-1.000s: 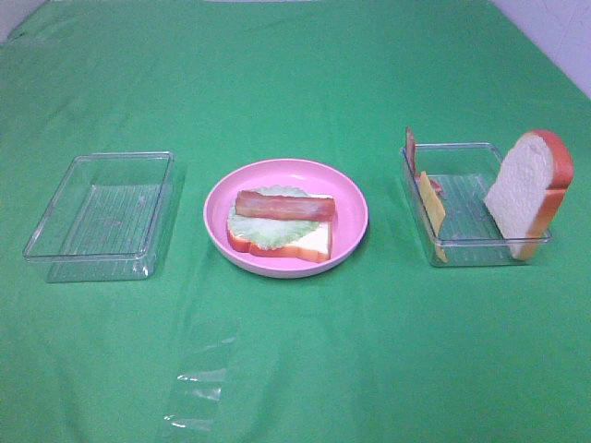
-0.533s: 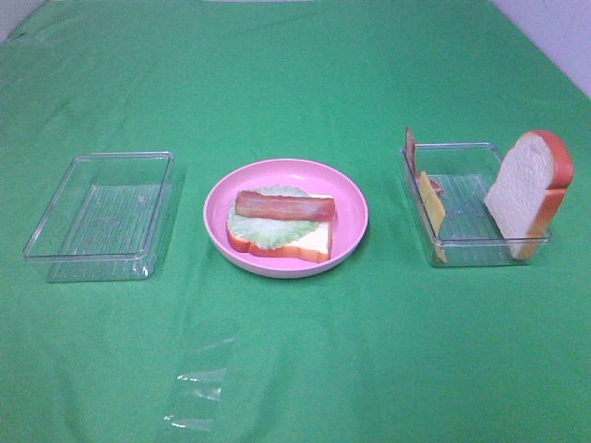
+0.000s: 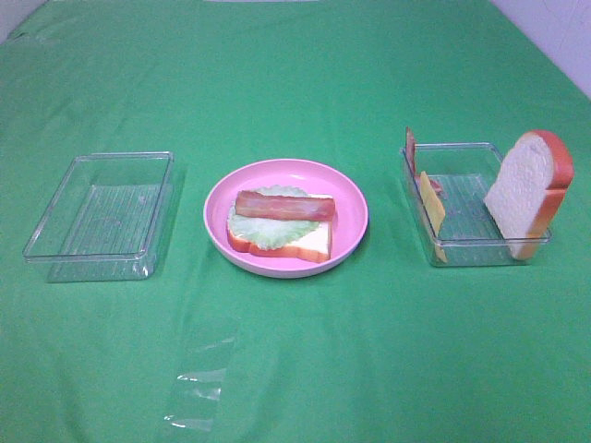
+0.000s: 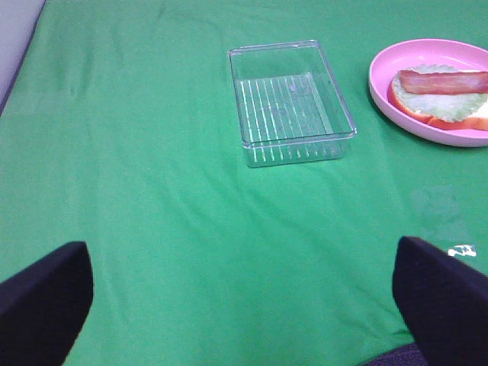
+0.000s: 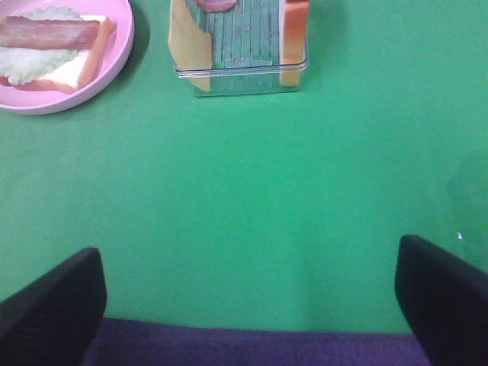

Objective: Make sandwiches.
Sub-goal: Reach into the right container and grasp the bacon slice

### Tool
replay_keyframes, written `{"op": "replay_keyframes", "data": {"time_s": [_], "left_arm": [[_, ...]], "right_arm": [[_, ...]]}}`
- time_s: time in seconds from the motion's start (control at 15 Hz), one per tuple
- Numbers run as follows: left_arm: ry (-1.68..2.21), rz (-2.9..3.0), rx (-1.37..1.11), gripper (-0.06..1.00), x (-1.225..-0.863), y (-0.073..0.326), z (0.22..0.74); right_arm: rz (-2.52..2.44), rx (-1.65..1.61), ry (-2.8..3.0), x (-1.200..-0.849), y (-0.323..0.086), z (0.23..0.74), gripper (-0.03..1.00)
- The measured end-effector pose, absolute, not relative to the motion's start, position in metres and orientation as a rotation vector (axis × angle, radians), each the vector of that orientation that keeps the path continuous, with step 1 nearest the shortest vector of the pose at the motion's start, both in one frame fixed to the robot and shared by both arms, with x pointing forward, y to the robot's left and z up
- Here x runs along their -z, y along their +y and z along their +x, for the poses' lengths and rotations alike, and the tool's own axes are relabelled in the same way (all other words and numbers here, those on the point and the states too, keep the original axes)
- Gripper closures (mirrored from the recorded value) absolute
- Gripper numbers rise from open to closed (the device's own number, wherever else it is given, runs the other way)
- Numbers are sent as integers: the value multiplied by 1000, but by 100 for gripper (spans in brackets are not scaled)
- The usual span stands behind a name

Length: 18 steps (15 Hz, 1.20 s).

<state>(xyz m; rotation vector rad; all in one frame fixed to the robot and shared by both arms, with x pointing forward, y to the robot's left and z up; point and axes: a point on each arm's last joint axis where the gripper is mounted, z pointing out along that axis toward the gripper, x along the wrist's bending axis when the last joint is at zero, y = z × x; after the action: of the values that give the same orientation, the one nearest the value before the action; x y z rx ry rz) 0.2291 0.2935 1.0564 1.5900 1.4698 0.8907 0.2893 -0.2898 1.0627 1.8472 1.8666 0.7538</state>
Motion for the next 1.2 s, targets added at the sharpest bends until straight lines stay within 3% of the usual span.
{"op": "replay_keyframes", "data": {"time_s": [0.13,0.27,0.67,0.87,1.2], "left_arm": [[1470,1590,-891,-5,-1056,293,229],[1470,1590,-891,-5,-1056,293,229],[1468,1588,-893,-5,-1057,293,229],[1468,1588,-893,-5,-1057,293,229],[1468,1588,-893,-5,-1057,293,229]], "right_arm": [[1998,-653,1970,-1091,-293,375,-2],[2032,-616,2001,-1100,-296,417,-2],[2151,-555,2083,-1091,-301,566,-2],[2162,-570,2097,-1083,-299,601,-2],[2138,-534,2243,-1043,-237,660,-2]]}}
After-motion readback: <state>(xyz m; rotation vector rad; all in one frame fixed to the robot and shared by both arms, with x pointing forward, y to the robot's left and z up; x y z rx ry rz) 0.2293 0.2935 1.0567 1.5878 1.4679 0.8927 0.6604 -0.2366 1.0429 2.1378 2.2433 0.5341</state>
